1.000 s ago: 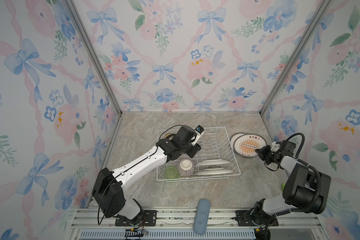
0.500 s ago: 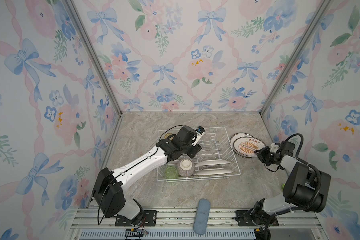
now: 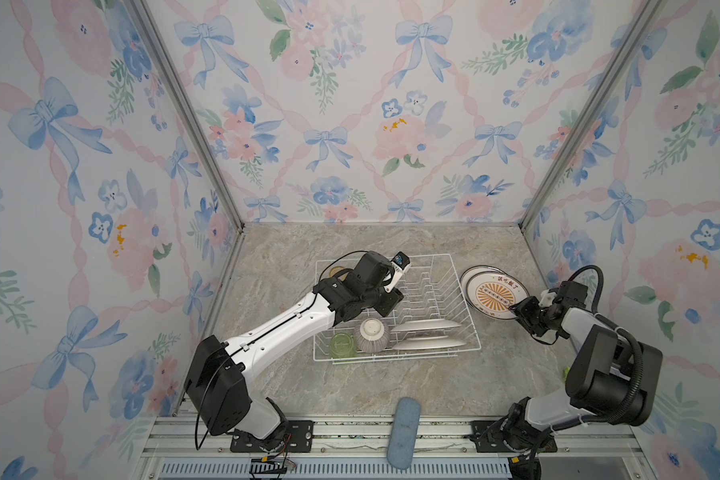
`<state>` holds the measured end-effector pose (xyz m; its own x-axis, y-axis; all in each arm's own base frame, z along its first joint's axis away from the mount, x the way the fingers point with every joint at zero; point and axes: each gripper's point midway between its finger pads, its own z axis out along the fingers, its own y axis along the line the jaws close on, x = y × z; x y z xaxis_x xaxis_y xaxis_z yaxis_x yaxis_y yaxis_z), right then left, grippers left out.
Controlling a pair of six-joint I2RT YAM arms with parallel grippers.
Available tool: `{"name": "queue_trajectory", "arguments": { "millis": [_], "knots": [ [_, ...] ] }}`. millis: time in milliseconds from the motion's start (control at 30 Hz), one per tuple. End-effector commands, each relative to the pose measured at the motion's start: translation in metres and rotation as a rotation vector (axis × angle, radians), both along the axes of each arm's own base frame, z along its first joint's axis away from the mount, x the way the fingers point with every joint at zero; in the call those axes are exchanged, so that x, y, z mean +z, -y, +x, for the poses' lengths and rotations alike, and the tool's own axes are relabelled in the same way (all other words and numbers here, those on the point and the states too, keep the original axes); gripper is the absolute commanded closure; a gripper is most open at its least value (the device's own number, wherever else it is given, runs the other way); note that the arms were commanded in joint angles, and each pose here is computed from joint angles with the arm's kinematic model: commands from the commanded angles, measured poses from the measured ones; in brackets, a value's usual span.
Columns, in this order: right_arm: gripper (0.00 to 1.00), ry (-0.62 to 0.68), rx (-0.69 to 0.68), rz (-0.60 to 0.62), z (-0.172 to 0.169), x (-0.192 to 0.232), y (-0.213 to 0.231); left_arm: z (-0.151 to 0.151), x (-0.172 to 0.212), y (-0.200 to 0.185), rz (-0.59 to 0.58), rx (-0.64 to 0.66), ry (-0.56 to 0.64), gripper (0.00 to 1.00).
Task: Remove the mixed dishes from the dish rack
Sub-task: 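Lower the orange-patterned plate onto the red-lettered plate and release it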
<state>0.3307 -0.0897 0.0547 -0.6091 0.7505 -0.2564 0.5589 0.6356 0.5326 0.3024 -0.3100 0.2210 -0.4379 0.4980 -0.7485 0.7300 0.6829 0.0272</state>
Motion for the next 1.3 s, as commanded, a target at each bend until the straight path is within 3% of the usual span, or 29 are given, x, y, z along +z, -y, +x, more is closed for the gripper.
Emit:
{"name": "queue_trajectory", "arguments": {
  "millis": [0, 567, 1267],
  "knots": [
    [0.53, 0.000, 0.019, -0.046, 0.003, 0.010, 0.002, -0.003, -0.006, 0.001, 0.016, -0.025, 0.000, 0.54],
    [0.30, -0.149, 0.065, -0.184, 0.016, 0.001, -0.004, -0.008, -0.020, -0.011, 0.059, -0.007, 0.001, 0.55],
    [0.27, -0.255, 0.180, -0.249, 0.029, -0.014, -0.023, -0.011, -0.031, -0.019, 0.096, -0.008, 0.001, 0.54]
  ]
}}
